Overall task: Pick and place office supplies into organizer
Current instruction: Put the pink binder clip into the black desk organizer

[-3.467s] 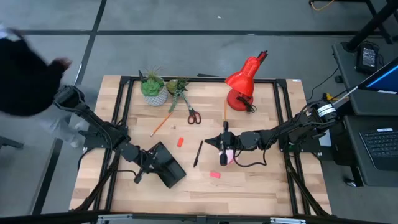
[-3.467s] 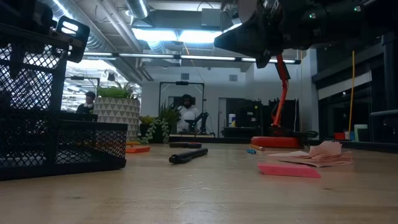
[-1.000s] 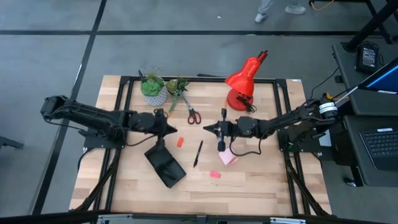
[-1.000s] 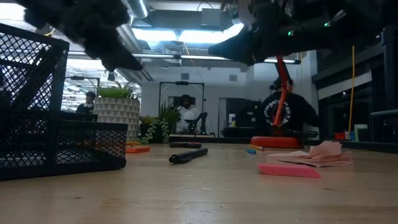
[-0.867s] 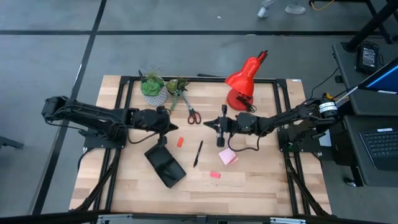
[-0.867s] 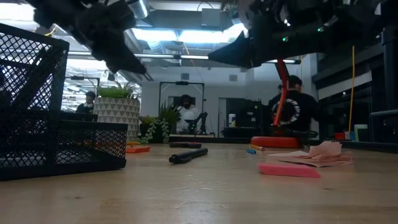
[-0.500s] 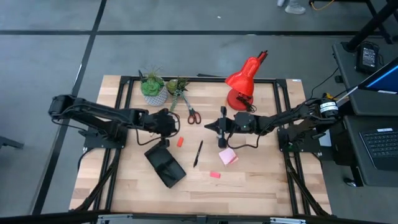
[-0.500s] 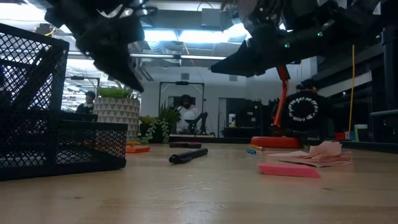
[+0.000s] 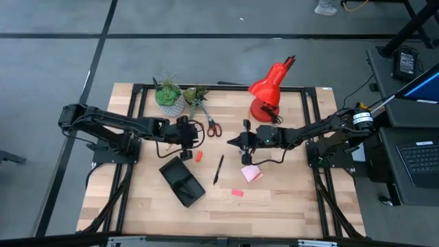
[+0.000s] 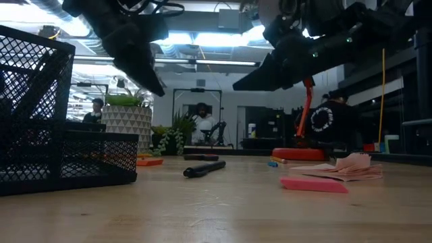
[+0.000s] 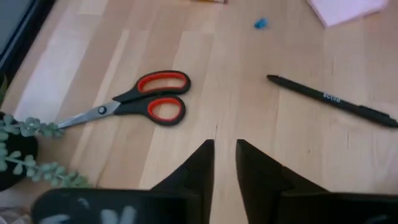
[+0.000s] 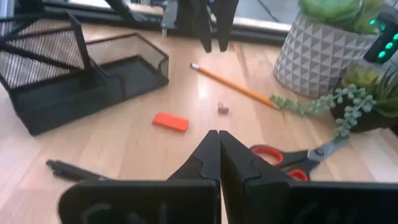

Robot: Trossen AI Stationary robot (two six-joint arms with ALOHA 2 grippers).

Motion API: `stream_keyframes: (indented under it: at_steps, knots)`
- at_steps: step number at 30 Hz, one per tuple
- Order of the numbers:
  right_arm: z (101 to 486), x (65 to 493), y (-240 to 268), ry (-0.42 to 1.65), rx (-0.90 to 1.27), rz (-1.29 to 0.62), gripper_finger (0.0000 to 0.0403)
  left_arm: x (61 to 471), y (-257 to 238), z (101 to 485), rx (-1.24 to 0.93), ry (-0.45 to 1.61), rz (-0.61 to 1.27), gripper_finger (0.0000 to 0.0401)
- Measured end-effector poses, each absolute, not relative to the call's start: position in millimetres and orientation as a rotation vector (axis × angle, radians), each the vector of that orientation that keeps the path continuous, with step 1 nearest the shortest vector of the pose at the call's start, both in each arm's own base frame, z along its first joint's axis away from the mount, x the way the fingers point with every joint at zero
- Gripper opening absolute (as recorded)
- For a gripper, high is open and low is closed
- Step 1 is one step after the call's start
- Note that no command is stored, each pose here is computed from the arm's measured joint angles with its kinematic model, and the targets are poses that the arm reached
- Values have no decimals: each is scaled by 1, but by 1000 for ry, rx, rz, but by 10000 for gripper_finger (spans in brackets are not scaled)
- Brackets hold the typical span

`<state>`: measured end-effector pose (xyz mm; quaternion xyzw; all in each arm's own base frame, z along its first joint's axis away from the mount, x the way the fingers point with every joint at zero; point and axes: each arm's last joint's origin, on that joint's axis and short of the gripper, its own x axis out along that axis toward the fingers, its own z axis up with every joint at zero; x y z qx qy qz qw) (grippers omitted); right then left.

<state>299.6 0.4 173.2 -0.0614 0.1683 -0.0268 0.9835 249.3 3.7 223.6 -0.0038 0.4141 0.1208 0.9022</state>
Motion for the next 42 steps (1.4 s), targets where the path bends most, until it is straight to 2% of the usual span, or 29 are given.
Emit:
stream_keyframes:
  at_steps: [6,13,23,42]
  knots:
    - [172,299,1,346,-120,-49,0,251,3,210,7,947,239,113]
    - [172,299,1,345,-64,-57,0,259,9,191,23,1040,241,138]
    - [171,299,12,359,-58,-23,0,259,33,163,1,1211,260,141]
    - [171,299,12,361,-87,-17,0,263,42,148,18,1267,256,141]
